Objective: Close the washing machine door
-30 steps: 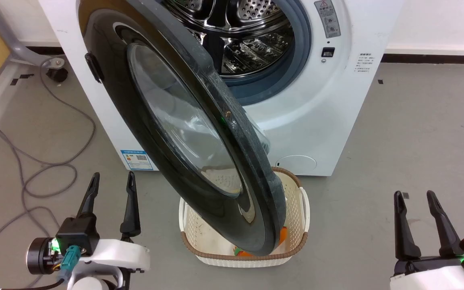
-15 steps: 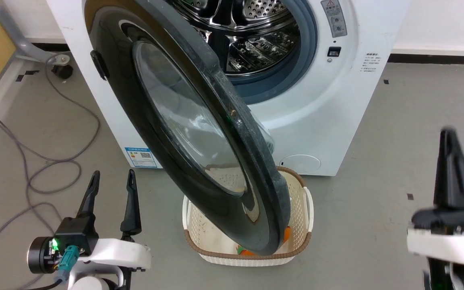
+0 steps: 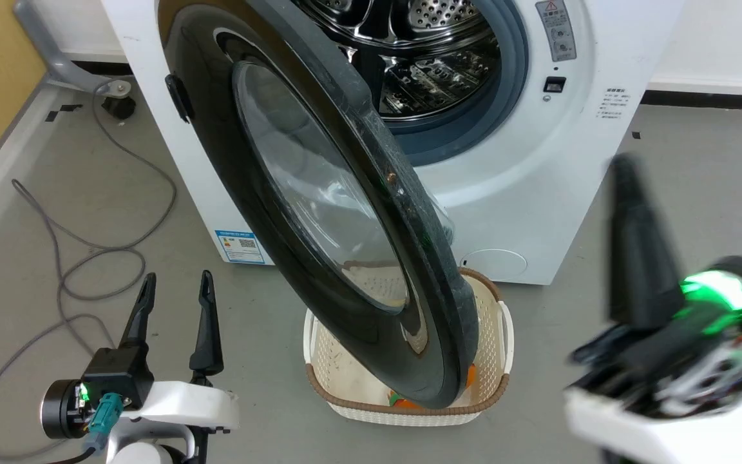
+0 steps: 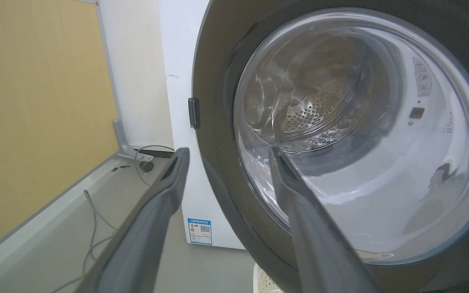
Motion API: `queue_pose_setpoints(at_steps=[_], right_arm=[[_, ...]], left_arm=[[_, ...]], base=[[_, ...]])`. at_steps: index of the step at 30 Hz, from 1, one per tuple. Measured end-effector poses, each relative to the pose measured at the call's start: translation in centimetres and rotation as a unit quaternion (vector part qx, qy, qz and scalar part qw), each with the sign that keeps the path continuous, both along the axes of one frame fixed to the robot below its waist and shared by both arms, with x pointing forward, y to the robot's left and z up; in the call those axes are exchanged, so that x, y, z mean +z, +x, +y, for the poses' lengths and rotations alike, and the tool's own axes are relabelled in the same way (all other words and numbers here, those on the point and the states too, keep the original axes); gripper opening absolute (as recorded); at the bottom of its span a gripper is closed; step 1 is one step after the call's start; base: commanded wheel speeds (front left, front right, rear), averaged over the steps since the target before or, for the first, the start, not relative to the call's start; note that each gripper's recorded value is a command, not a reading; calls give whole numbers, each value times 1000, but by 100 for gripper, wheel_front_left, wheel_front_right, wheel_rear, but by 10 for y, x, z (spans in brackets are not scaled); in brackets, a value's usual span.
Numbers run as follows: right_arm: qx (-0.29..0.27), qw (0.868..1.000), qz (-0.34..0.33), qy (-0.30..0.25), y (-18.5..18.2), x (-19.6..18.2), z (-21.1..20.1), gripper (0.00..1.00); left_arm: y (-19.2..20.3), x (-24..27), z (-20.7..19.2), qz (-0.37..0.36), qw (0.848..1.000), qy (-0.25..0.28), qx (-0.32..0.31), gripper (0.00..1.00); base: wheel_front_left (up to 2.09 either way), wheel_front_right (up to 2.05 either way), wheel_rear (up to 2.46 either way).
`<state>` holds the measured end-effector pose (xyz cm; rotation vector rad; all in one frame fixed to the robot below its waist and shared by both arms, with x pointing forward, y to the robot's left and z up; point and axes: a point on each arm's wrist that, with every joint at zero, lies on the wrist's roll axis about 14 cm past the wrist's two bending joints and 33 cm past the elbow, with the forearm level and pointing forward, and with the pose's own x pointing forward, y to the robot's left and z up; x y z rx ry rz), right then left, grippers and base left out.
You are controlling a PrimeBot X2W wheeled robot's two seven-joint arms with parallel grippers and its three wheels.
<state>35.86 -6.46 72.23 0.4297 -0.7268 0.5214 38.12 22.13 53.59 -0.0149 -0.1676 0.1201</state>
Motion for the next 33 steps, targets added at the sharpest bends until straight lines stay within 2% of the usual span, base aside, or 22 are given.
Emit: queue_pose_setpoints(at_steps=[5,7,11,12,15,22,33], right_arm=[[69,997,3,-39,-17,-12,51,0],[90,993,4,-80,-24,-25,71,0],[134,980,9,-148,-40,-54,104,0],[153,972,14,-179,-47,-70,117,0],[172,961,30,-216,-52,-95,128,0],[161,947,93,-263,-35,-145,123,0],[101,939,157,-290,5,-186,88,0]], left_arm=[[-2,0,3,1,1000,-1,5,100],[-2,-1,4,1,1000,-2,6,100],[-2,-4,6,5,1000,-5,9,100],[-2,-6,7,8,1000,-5,11,100],[-1,-8,8,11,1000,-8,13,100],[0,-16,9,21,1000,-12,16,100],[7,-26,7,36,999,-15,14,100]], base=[[0,0,0],[0,0,0],[0,0,0],[0,0,0],[0,0,0],[0,0,0],[0,0,0]])
